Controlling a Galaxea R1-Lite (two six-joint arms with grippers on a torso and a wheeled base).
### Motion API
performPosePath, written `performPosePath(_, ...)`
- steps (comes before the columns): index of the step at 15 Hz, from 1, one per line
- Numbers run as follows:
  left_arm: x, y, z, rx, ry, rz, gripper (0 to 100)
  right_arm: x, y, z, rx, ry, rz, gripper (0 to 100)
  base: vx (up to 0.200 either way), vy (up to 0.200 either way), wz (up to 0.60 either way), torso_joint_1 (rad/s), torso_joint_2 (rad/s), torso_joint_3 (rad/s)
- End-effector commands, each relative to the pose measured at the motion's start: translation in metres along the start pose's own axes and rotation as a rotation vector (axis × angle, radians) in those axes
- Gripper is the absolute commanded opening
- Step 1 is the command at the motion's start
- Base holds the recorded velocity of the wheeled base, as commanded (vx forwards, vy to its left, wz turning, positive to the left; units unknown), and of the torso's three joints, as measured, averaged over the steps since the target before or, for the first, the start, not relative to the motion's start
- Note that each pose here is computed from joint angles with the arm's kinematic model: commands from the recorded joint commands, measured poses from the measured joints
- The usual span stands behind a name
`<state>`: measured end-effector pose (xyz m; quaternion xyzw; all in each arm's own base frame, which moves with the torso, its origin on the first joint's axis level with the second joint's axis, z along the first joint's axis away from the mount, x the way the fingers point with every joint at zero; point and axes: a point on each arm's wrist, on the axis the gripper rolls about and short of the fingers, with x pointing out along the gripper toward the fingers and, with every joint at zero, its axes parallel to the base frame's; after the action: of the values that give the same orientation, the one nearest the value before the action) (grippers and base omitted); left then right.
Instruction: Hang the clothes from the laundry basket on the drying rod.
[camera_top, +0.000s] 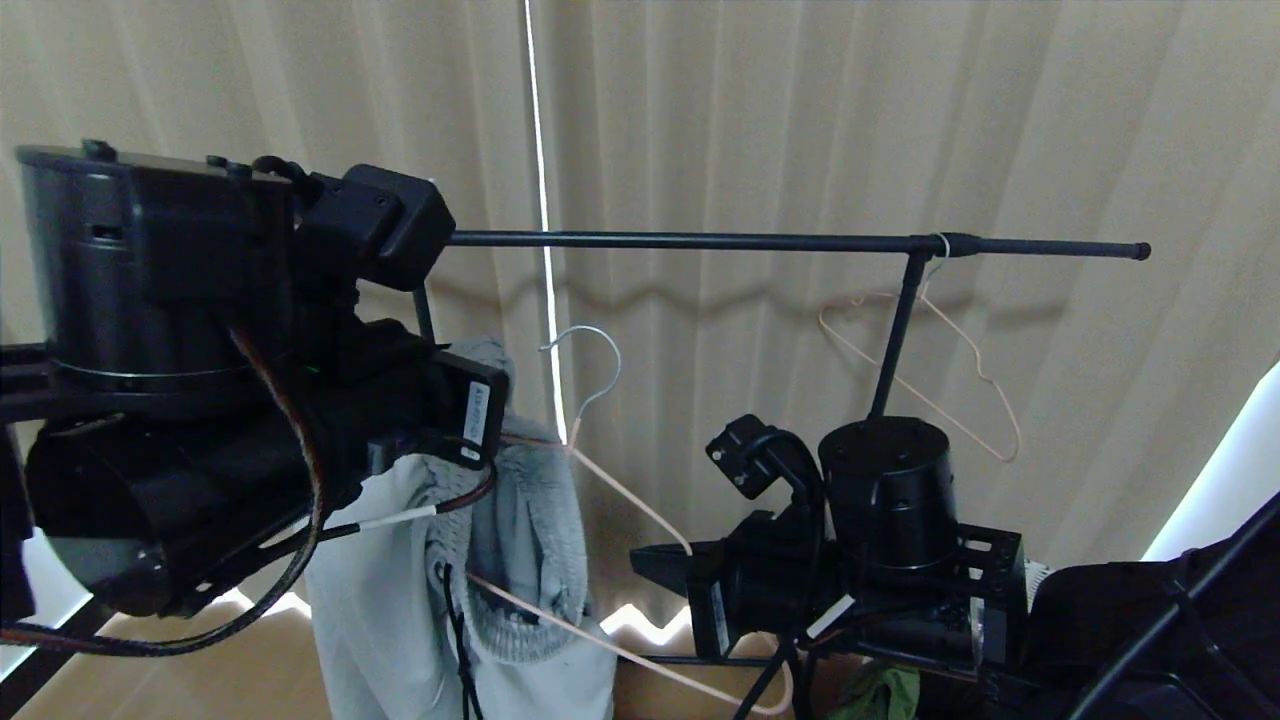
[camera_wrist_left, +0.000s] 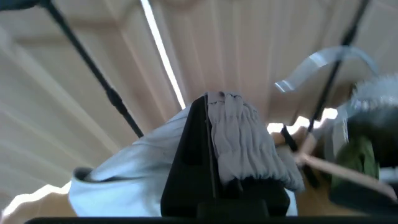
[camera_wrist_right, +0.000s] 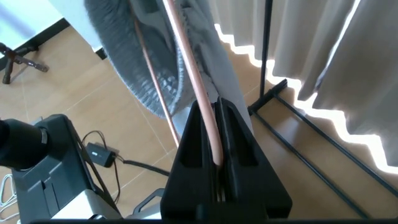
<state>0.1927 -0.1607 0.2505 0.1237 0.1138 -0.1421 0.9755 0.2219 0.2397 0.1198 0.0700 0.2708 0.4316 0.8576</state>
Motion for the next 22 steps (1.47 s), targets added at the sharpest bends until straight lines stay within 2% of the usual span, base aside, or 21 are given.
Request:
performPosePath(1, -0.021, 0.009, -0.003, 0.026, -0.034, -0.066, 0, -0.002, -0.001, 0.002, 0.002, -0.011, -0.006, 0, 0.0, 0.0, 0.0, 0.0, 0.0, 0.0)
performPosePath(3, -0.036, 0.017, -0.019, 0.117, -0.046, -0.221, 0, -0.007, -0.006, 0.008, 0.007, -0.033, -0.02, 0, 0.0, 0.0, 0.0, 0.0, 0.0, 0.0)
performPosePath(5, -0.039, 0.022, -0.031, 0.175, -0.031, -0.249, 0, -0.013, -0.008, 0.014, 0.007, -0.06, -0.026, 0, 0.0, 0.0, 0.0, 0.0, 0.0, 0.0)
performPosePath(10, -0.033, 0.023, -0.047, 0.18, 0.005, -0.234, 0, -0.021, -0.008, 0.026, 0.002, -0.107, -0.028, 0, 0.0, 0.0, 0.0, 0.0, 0.0, 0.0)
performPosePath(14, -0.029, 0.021, -0.05, 0.173, -0.004, -0.256, 0, -0.025, -0.005, 0.034, -0.005, -0.139, -0.022, 0, 0.0, 0.0, 0.0, 0.0, 0.0, 0.0)
performPosePath(15, -0.03, 0.021, -0.051, 0.173, -0.003, -0.258, 100, -0.026, -0.005, 0.035, -0.006, -0.143, -0.02, 0, 0.0, 0.0, 0.0, 0.0, 0.0, 0.0)
performPosePath(18, -0.032, 0.021, -0.055, 0.176, 0.003, -0.257, 100, -0.029, -0.005, 0.037, -0.007, -0.152, -0.027, 0, 0.0, 0.0, 0.0, 0.0, 0.0, 0.0)
performPosePath(22, -0.059, 0.031, -0.055, 0.163, -0.068, -0.259, 100, -0.036, -0.017, 0.04, -0.007, -0.17, -0.074, 0, 0.0, 0.0, 0.0, 0.0, 0.0, 0.0)
